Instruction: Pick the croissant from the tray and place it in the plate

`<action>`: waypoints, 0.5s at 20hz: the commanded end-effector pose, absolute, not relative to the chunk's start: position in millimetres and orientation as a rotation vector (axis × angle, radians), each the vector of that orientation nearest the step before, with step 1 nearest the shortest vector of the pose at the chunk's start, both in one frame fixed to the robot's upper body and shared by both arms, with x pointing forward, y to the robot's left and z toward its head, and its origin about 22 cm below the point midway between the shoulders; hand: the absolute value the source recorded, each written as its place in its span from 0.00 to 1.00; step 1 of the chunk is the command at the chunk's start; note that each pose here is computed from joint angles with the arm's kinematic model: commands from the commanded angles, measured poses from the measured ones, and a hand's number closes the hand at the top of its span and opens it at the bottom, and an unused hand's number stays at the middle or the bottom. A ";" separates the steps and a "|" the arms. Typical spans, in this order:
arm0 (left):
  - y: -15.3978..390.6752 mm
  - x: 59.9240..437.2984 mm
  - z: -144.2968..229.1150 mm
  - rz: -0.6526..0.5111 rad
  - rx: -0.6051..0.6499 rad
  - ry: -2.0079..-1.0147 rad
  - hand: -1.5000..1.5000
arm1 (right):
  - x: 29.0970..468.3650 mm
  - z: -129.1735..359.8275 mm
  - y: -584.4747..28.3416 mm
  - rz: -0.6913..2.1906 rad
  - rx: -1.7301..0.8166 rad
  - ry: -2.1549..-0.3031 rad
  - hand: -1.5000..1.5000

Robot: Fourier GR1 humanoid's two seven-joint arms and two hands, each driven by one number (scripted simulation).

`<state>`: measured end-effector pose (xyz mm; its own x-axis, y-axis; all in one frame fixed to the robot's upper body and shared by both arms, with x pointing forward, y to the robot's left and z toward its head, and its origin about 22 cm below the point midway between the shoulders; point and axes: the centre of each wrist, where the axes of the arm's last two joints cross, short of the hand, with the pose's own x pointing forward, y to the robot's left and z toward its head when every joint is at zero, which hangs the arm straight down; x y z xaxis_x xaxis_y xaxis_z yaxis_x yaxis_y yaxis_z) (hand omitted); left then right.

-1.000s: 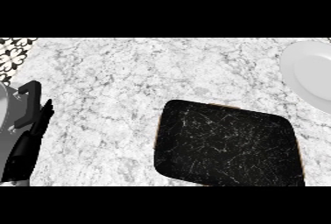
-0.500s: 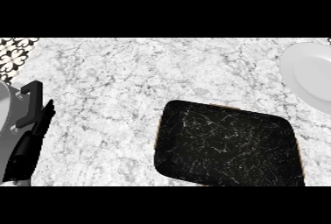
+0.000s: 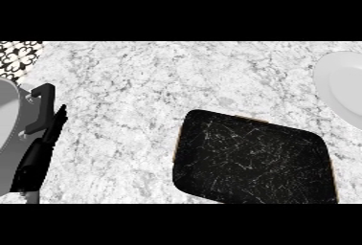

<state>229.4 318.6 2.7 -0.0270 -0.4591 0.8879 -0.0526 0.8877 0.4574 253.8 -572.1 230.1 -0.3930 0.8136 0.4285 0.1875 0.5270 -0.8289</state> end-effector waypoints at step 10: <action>315.1 245.5 7.7 -0.365 0.399 -1.575 0.50 | 296.1 215.4 -552.4 1.052 -0.543 -1.787 1.00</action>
